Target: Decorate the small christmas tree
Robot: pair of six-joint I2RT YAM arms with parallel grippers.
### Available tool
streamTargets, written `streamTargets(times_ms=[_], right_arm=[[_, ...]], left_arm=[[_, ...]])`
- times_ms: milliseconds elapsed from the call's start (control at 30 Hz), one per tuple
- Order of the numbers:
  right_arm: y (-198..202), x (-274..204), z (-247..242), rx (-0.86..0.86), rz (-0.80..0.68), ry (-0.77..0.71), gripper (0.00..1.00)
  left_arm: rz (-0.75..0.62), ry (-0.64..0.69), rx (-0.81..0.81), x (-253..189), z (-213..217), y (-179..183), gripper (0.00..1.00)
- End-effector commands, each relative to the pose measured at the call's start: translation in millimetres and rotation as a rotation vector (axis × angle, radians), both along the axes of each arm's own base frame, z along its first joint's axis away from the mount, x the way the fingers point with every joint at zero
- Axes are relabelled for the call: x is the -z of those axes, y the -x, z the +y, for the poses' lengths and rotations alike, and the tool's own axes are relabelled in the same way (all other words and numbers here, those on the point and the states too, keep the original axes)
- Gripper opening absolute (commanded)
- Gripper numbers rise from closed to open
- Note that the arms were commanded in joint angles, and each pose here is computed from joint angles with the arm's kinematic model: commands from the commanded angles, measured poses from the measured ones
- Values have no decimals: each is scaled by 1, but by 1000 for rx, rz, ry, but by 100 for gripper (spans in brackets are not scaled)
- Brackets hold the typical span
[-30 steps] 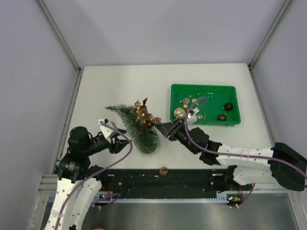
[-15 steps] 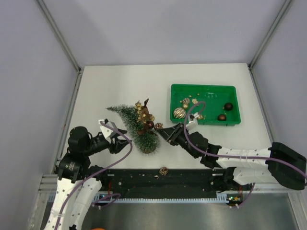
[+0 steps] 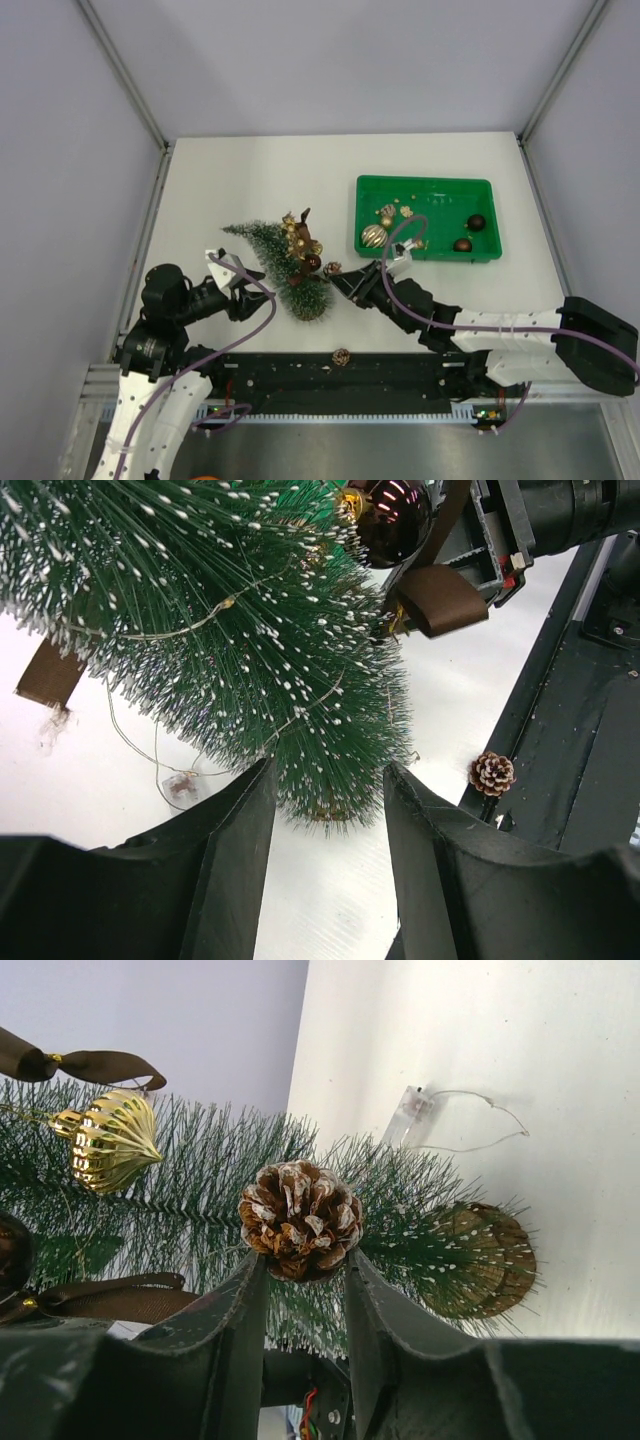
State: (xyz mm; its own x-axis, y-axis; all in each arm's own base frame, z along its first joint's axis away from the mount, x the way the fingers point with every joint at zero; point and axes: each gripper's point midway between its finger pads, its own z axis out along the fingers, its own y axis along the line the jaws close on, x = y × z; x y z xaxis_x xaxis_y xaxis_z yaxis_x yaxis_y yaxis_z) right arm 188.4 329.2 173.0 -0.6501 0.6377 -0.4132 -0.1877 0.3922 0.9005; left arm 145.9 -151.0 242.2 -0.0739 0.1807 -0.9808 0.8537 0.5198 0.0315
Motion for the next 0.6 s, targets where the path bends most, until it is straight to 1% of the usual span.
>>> streamTargets(times_ms=[0, 100, 300, 567], right_arm=[[4, -13, -3, 4, -12, -47, 32], [5, -12, -2, 0, -5, -52, 36], [7, -10, 4, -26, 0, -47, 40], [14, -8, 7, -52, 5, -39, 42]], left_arm=[[-84, 30, 10, -17, 0, 8, 52], [-86, 30, 12, -18, -1, 8, 52], [-88, 34, 10, -21, -1, 8, 52], [-91, 35, 7, -22, 0, 8, 52]])
